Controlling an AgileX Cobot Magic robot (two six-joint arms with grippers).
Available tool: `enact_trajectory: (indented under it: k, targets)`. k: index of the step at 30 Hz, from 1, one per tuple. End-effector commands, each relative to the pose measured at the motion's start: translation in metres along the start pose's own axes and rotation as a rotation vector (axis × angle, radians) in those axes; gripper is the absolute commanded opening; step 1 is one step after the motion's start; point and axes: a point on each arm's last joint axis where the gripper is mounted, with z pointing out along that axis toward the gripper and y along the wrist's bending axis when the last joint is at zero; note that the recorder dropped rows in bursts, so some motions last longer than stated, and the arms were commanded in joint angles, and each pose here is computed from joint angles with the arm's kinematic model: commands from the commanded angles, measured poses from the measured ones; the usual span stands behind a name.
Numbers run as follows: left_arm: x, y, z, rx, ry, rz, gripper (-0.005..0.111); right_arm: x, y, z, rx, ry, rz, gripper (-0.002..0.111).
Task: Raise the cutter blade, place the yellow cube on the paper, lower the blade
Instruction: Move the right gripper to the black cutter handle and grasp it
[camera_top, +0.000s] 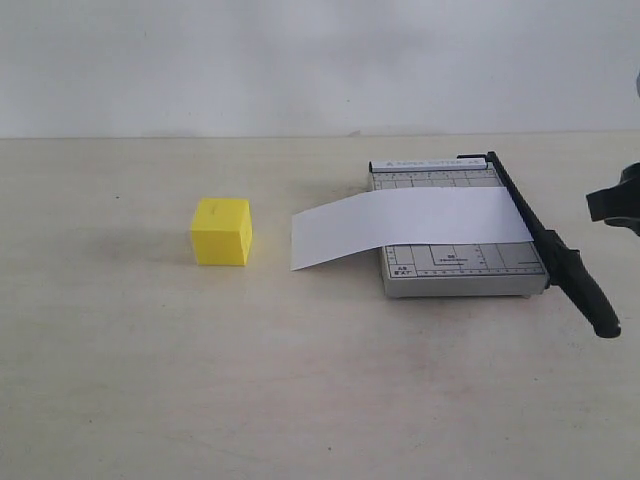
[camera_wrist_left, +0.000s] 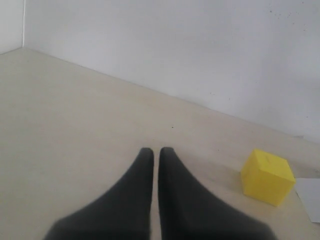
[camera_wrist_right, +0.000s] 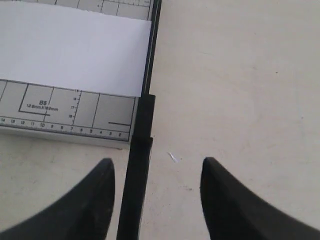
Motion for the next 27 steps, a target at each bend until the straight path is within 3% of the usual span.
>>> enact_trajectory:
  k: [1,10,15,21,23,27]
  targets:
    - [0.000,0.000,0.000,0.006,-0.002,-0.003,0.004,0.007,0.003,0.005,-0.022,0.052,0.042,0.048]
    - [0.000,0.000,0.000,0.006,0.000,-0.005,0.004,0.023,0.009,0.034,-0.079,0.075,0.077,0.049]
    - [0.000,0.000,0.000,0.006,0.000,-0.005,0.004,0.026,0.009,0.042,-0.081,0.103,0.082,0.057]
    - [0.000,0.000,0.000,0.006,0.000,-0.005,0.004,0.033,0.009,0.055,-0.089,0.158,0.086,0.056]
    - [0.000,0.000,0.000,0.006,0.000,-0.005,0.004,0.035,0.009,0.058,-0.090,0.173,0.088,0.053]
    - [0.000,0.000,0.000,0.006,0.002,-0.004,0.004,0.038,0.010,0.062,-0.099,0.203,0.077,0.035]
